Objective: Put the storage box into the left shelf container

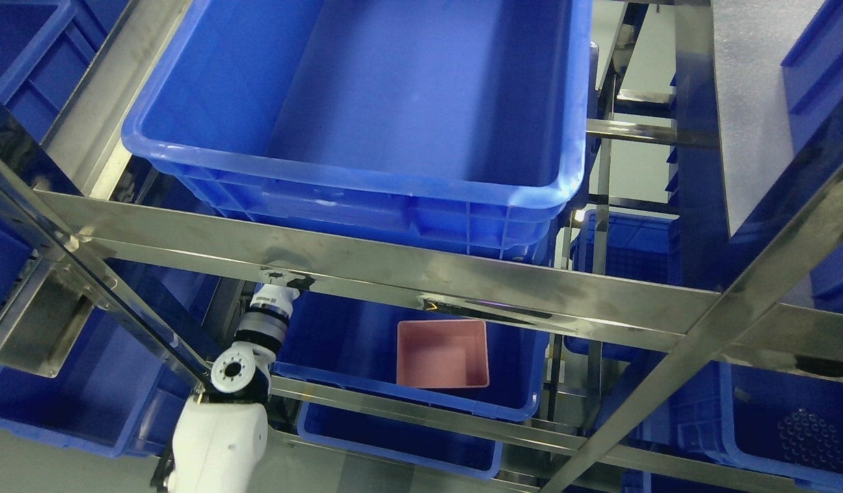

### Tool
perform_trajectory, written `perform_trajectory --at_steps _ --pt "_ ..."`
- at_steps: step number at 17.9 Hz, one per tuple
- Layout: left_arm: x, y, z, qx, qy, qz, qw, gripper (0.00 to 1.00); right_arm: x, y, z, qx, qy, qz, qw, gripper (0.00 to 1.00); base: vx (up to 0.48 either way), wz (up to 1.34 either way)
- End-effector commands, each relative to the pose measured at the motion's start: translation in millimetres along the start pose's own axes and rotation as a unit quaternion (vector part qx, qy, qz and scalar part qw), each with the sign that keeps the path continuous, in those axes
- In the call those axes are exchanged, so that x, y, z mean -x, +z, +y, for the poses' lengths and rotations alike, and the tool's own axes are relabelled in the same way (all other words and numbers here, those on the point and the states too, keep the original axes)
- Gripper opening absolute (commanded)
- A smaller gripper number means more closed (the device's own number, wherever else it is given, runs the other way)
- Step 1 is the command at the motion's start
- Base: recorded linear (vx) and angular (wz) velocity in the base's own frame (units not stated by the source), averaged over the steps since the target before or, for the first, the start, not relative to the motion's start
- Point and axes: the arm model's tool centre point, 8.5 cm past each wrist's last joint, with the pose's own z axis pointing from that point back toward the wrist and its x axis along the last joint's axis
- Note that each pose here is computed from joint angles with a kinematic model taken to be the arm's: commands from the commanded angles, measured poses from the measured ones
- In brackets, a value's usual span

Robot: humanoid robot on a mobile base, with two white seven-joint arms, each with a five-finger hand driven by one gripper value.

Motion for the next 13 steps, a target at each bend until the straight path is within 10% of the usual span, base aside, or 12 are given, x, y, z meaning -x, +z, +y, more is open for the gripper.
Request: perform_trajectory --at_steps 1,13 --pt "-43 54 -29 0.024 0.035 -0.087 0.995 1.00 -7.8 0 -11 0.009 -0.003 -0.010 1.000 1.00 0.000 0.00" --pt "-39 119 -53 0.053 0.038 -0.127 0.990 1.00 -8.8 0 -11 0.009 -0.003 -0.011 1.000 1.00 0.000 0.00"
